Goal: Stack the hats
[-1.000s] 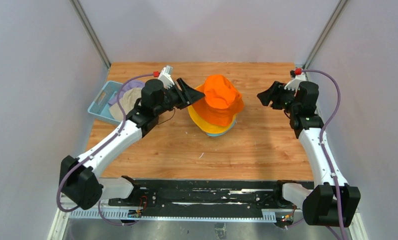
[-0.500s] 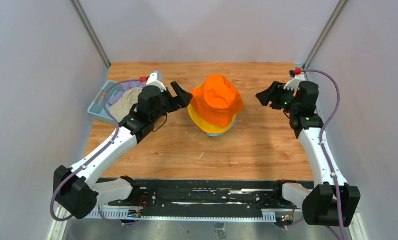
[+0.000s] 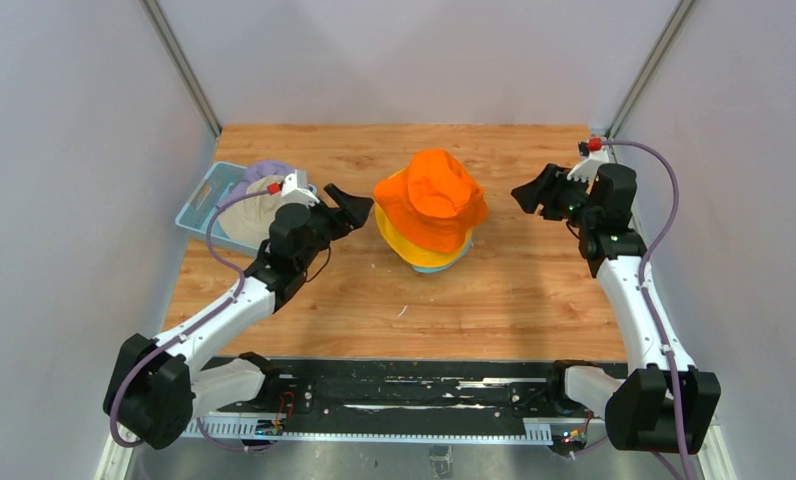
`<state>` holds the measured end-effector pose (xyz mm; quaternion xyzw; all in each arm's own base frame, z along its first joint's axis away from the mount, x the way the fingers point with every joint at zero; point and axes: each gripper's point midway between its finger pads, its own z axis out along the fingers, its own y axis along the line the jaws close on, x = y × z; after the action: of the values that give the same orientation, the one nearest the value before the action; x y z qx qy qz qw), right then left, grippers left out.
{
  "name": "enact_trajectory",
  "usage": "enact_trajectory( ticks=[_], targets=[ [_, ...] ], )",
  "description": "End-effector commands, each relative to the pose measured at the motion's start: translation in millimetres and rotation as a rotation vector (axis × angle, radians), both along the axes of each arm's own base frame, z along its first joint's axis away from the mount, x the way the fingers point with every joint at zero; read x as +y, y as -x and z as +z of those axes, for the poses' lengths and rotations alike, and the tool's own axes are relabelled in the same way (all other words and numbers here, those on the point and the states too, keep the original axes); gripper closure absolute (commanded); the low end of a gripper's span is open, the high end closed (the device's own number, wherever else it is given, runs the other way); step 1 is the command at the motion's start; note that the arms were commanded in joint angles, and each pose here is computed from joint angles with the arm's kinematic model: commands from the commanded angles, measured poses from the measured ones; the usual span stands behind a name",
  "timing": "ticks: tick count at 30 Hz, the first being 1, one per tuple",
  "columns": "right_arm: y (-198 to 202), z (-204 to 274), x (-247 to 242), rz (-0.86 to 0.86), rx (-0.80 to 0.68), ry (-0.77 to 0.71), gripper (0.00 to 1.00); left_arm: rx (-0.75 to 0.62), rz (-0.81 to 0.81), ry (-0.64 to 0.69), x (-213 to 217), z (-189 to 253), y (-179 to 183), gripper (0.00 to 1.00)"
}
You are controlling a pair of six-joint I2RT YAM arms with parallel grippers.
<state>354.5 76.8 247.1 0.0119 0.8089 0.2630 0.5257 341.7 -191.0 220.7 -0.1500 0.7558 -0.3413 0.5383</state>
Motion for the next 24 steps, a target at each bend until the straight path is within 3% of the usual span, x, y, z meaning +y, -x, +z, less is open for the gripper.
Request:
enact_trajectory(
  ticks=[1,12,19,24],
  targets=[
    [-1.9,-4.2,-4.8,-0.007,-0.002,-0.004,0.38,-0.214,0.009,0.212,4.1,48.1,-2.7,0.2],
    [-3.7,-8.7,-5.0,-0.008,0.007,-0.007,0.38,-0.321,-0.237,0.444,-26.8,64.7,1.9,0.25],
    [-3.9,-9.5,-5.7,-0.012,0.008,-0.004,0.38,-0.28,-0.328,0.476,-44.9,52.7,-1.6,0.27],
    [-4.3,-14.1,-5.7,-0.011,0.02,-0.003,0.38,-0.293,-0.369,0.496,-51.1,52.7,-0.7,0.35]
  ],
)
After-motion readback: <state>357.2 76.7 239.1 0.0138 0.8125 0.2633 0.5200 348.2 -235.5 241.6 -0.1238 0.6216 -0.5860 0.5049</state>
